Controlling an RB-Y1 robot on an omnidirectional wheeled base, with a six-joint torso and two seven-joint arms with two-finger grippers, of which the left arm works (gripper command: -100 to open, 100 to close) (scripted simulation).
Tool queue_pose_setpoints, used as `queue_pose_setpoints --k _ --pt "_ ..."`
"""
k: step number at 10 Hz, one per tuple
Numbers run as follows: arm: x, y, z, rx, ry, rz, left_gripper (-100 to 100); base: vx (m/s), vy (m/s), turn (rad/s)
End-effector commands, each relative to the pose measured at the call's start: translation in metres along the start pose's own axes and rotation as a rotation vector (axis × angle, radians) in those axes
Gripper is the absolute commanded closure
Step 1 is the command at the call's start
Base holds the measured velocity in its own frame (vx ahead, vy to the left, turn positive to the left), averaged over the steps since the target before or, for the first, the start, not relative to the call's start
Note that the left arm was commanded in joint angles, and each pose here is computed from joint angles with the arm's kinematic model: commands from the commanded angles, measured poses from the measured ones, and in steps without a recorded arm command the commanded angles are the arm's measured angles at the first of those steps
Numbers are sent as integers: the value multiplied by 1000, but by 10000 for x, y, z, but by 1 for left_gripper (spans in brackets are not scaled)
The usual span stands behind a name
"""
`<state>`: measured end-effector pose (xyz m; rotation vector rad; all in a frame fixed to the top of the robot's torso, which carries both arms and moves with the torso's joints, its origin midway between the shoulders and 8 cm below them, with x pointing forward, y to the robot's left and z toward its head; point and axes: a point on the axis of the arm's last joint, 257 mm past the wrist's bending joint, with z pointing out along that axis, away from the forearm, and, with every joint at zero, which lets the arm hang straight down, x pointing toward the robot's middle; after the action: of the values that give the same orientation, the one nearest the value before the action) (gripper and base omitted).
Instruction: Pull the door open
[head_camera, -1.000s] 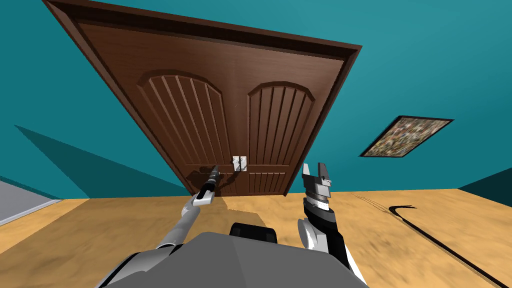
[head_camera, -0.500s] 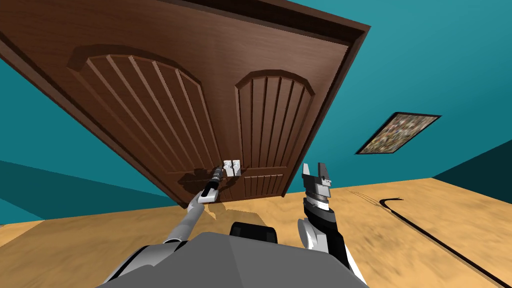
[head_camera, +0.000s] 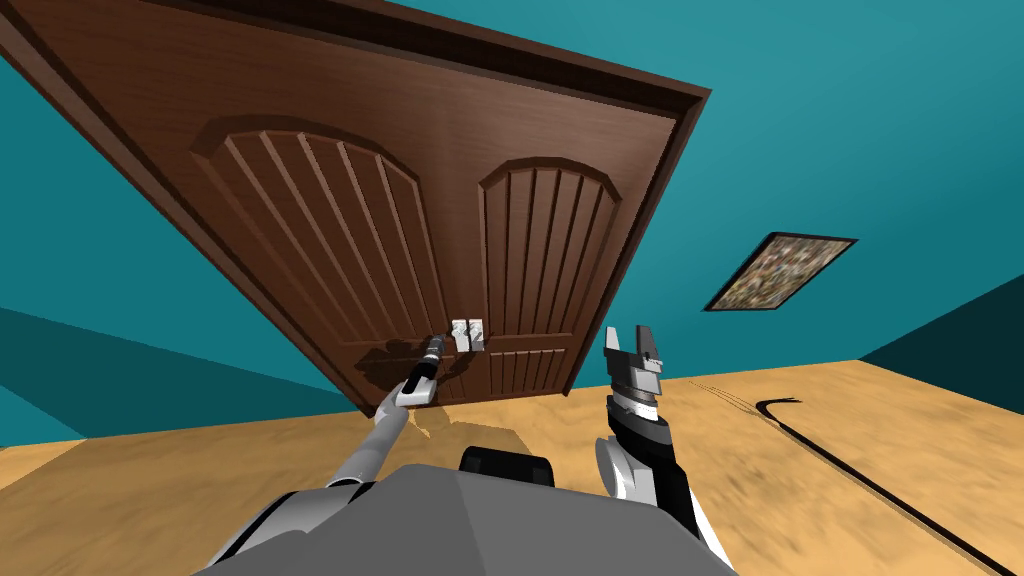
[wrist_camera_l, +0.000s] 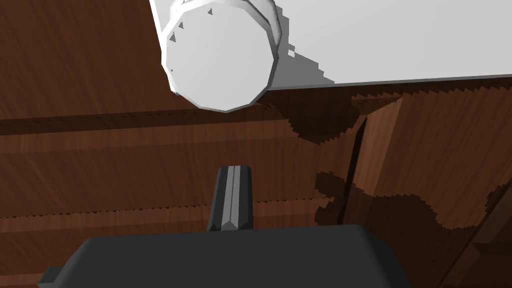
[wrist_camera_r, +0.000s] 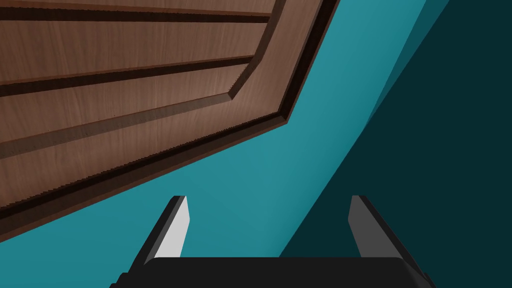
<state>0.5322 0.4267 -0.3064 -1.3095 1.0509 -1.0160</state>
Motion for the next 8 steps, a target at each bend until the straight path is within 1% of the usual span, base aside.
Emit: queue_pose_setpoints --k 1,2,3,4,5,6,7,8 --pt "-169 46 -44 -12 -21 8 -100 -144 42 155" --pt "-188 51 -50 -14 -23 9 -100 -206 57 104" --pt "-197 54 -55 -16 -22 9 -100 -202 17 21" --pt "-179 49 -53 -16 -18 7 -100 -180 -45 5" --pt "-140 39 -45 -15 -11 4 -100 -181 -102 -11" --pt "-82 21 -32 -12 -2 0 -100 -174 -132 -35" --pt "23 -15 -7 -5 15 -6 -100 -162 -135 -62" --pt "218 -105 51 11 44 -17 -100 -125 -167 -169"
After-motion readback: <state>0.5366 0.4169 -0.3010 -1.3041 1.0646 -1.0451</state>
